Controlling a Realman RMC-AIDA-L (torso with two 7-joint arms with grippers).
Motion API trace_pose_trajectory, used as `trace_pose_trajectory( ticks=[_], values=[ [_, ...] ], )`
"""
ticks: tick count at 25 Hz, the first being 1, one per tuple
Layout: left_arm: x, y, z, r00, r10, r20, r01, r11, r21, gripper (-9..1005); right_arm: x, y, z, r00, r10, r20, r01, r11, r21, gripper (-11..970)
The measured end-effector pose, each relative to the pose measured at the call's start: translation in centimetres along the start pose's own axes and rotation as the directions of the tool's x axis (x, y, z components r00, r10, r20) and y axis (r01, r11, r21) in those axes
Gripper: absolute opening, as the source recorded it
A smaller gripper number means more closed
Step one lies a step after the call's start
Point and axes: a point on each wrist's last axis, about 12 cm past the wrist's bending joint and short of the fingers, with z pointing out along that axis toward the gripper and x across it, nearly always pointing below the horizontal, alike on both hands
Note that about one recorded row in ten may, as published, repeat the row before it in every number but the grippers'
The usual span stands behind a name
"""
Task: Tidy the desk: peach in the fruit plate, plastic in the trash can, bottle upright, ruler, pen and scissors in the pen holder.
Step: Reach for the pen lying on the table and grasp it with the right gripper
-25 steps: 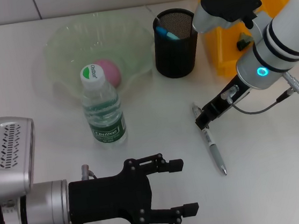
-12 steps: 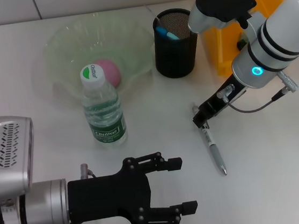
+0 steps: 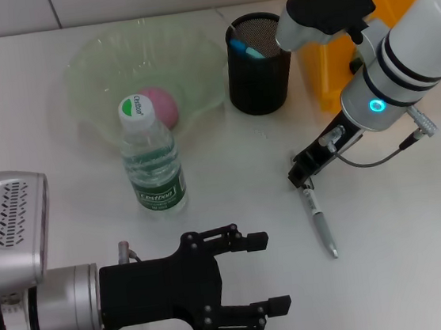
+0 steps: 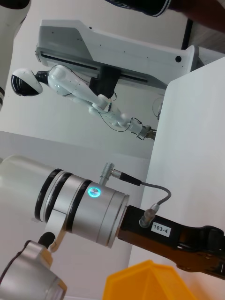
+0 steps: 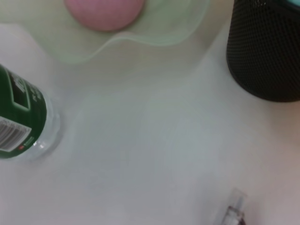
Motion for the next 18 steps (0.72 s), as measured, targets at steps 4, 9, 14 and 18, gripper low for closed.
trace_pose_trajectory(
  ticks=[4,9,14,18],
  values=[
    [0.03,-0.01,0.0,1.0,-0.001,0.0,0.001,1.0,0.0,813,-0.02,-0.01,0.07,1.0,0.001,-0.003,-0.001,1.0,0.001,365],
    [0.03,0.01,-0.06,1.0,-0.001,-0.001,0.001,1.0,-0.002,813,-0.09,0.07,-0.04,1.0,-0.005,-0.002,0.005,1.0,0.0,319],
    [0.12,0.01,-0.1,1.0,-0.005,-0.002,0.005,1.0,-0.004,813,0.01,0.05,0.05,1.0,-0.006,-0.008,0.006,1.0,0.0,274],
    [0.15,0.02,-0.1,1.0,-0.006,-0.003,0.006,1.0,-0.005,813,0.01,0.11,0.05,1.0,-0.008,-0.01,0.008,1.0,-0.002,237]
  ],
)
